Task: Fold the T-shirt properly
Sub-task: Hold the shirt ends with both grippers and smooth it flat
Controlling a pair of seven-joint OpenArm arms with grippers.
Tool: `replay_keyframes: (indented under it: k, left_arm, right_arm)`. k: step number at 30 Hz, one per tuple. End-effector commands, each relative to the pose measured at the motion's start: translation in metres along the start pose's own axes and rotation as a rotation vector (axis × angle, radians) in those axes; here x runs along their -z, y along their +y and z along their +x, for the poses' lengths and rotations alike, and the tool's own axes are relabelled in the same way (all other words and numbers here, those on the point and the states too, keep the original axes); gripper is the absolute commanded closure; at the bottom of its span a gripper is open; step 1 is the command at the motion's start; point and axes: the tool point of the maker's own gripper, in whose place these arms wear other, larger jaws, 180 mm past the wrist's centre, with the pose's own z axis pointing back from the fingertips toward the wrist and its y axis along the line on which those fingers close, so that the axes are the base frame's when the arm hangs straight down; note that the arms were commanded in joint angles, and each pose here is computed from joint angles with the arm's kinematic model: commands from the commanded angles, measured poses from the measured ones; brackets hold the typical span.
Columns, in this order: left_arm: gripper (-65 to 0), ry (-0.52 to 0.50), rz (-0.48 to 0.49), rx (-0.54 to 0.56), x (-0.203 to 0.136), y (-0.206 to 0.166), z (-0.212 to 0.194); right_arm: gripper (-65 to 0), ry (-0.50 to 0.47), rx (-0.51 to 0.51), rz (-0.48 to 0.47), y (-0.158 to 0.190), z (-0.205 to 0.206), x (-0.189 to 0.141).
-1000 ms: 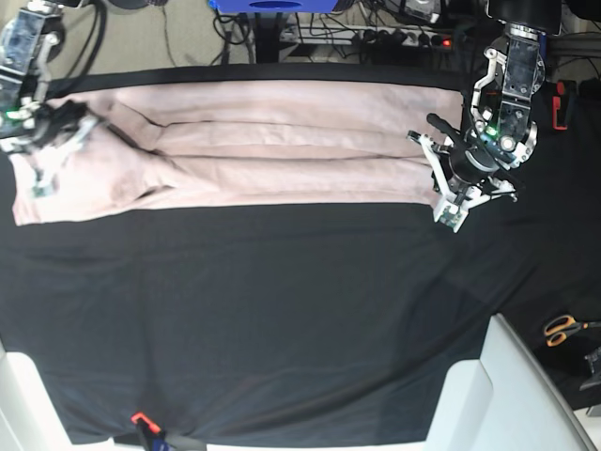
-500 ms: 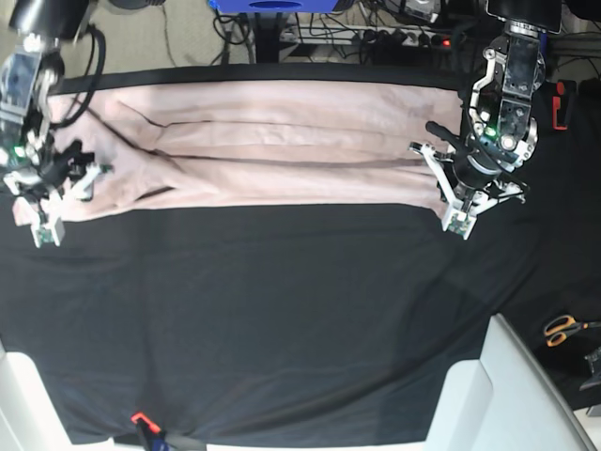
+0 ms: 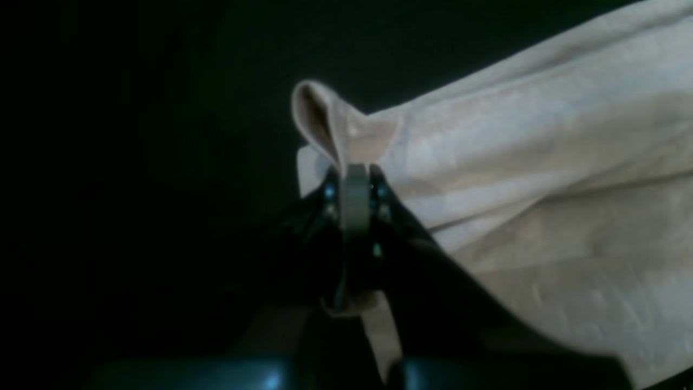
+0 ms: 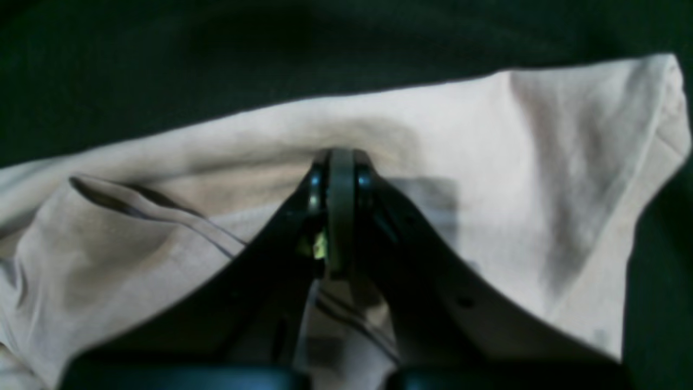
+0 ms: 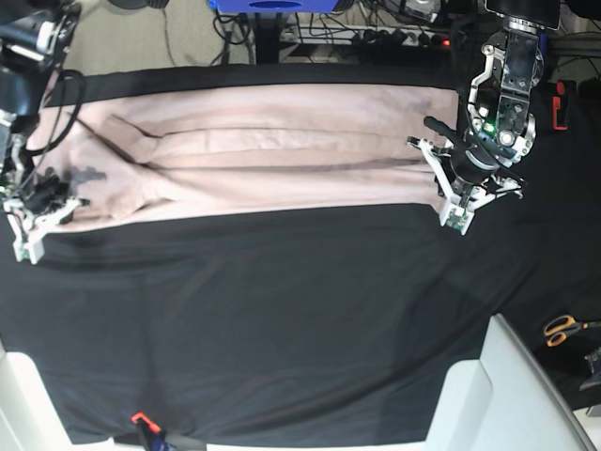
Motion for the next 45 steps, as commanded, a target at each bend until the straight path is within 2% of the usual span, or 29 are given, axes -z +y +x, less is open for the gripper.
replay_keyframes:
  k: [1,5,15,23,27,30,35,37,45]
  left_arm:
    - [0.0,-0.026,0.023,0.008,-0.002,0.009,0.008]
    - [0.0,-0.026,0.024,0.008,-0.002,0.009,0.008]
    - [0.0,-0.031,0.025,0.012,-0.004,0.01,0.01]
    - [0.0,-0.049,0.027,0.021,-0.008,0.01,0.016]
    - [0.0,-0.084,0.02,0.033,-0.019,0.004,0.024]
    - [-0.3,-0.072,0.013,0.035,-0.021,0.001,0.017]
    - [-13.8,-0.042,0.009,0.048,-0.023,0.0,0.003]
    - [-15.8,-0.026,0.004,0.05,-0.024,-0.002,-0.004]
    - [-15.6,0.0,0.007,0.052,-0.035,-0.001,-0.022]
  right_arm:
    - [-0.2,0.048,-0.008,-0.075,-0.022,-0.006,-0.002]
    - [-0.2,0.058,-0.006,-0.084,-0.029,-0.009,-0.003]
    - [-0.5,0.047,-0.024,-0.075,-0.018,-0.016,-0.006]
    - [-0.8,0.035,-0.076,-0.091,-0.009,0.007,-0.023]
    - [-0.8,0.033,-0.085,-0.098,-0.008,0.012,-0.026]
    - [-0.8,0.043,-0.085,-0.098,-0.008,0.011,-0.027]
    - [-0.8,0.055,-0.084,-0.098,-0.008,0.01,-0.027]
    - [-0.8,0.055,-0.084,-0.098,-0.008,0.01,-0.027]
    - [-0.8,0.057,-0.085,-0.098,-0.008,0.009,-0.027]
